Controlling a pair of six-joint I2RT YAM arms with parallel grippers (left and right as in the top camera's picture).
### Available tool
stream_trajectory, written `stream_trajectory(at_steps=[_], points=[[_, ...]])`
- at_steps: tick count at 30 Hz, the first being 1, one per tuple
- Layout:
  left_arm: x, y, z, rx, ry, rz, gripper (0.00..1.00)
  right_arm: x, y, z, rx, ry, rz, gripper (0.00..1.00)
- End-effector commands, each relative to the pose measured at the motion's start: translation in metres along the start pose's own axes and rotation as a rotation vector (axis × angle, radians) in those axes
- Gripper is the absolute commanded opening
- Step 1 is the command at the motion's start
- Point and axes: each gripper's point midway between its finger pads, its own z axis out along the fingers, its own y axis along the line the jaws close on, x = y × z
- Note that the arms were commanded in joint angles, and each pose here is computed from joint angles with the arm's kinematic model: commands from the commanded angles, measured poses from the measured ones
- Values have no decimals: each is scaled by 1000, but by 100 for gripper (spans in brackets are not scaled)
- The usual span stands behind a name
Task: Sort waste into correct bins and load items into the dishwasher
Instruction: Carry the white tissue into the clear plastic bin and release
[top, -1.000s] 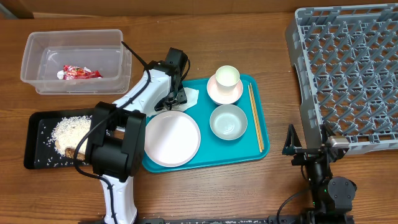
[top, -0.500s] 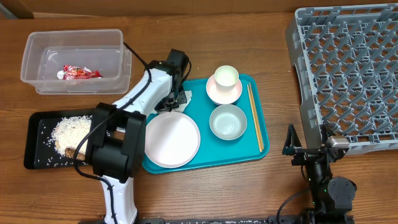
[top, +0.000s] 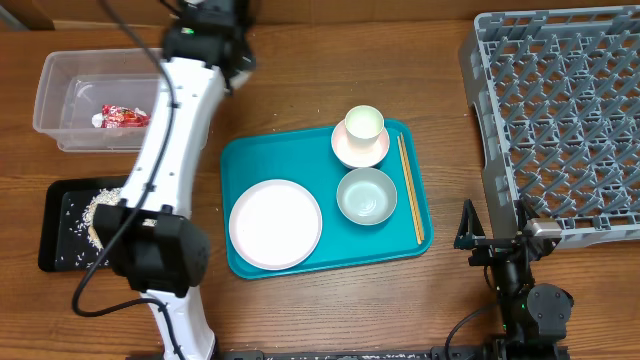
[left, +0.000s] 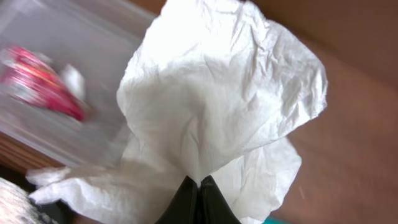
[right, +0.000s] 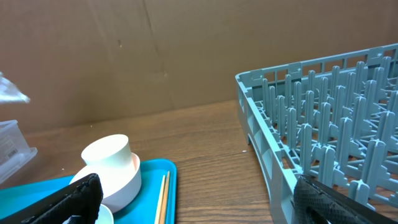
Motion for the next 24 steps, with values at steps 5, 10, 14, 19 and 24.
stream_trajectory(at_steps=[5, 10, 14, 19, 24], points=[[-70, 98, 21, -174, -143, -191, 4, 1, -3, 0, 12, -5, -7, 100], [-74, 130, 43, -173, -92, -252, 7, 1, -3, 0, 12, -5, -7, 100], [-68, 142, 63, -170, -38, -274, 25, 1, -3, 0, 12, -5, -7, 100], [-58, 147, 80, -172, 8, -280, 48, 1, -3, 0, 12, -5, -7, 100], [-53, 142, 79, -153, 35, -275, 45, 1, -3, 0, 12, -5, -7, 100]])
